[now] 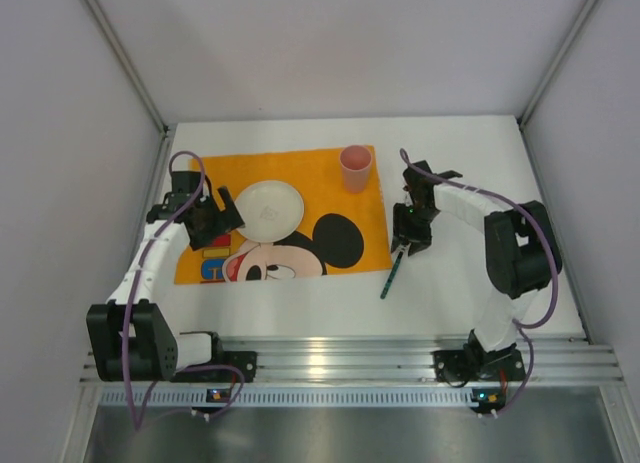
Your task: Set the dinner table for one person
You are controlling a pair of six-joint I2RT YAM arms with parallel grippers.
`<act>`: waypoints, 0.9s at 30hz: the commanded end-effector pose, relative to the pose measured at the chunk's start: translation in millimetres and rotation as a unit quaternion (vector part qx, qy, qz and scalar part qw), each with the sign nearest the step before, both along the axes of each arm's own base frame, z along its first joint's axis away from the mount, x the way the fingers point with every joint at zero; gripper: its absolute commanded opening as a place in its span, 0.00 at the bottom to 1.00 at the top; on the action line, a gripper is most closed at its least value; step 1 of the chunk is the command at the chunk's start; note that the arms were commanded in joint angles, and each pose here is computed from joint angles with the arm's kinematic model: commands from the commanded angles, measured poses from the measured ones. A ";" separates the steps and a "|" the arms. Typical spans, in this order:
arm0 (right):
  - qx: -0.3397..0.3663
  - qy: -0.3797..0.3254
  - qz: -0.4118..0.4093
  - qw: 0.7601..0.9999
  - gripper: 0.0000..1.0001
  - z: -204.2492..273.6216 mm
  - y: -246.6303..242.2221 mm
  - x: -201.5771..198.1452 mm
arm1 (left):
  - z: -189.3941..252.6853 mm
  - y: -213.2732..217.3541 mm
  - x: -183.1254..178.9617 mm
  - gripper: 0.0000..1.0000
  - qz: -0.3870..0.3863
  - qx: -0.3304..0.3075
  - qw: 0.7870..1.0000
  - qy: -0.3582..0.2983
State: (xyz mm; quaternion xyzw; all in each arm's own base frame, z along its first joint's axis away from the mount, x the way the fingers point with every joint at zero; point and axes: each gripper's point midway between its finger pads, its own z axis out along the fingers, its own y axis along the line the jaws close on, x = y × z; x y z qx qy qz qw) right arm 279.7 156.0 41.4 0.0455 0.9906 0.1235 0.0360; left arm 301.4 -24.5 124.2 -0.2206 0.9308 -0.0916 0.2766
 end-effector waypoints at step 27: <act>-0.153 -0.002 -0.002 0.988 0.00 8.2 -61.6 5.8 | 4.6 -1.9 5.8 0.97 -0.025 0.008 0.999 -0.032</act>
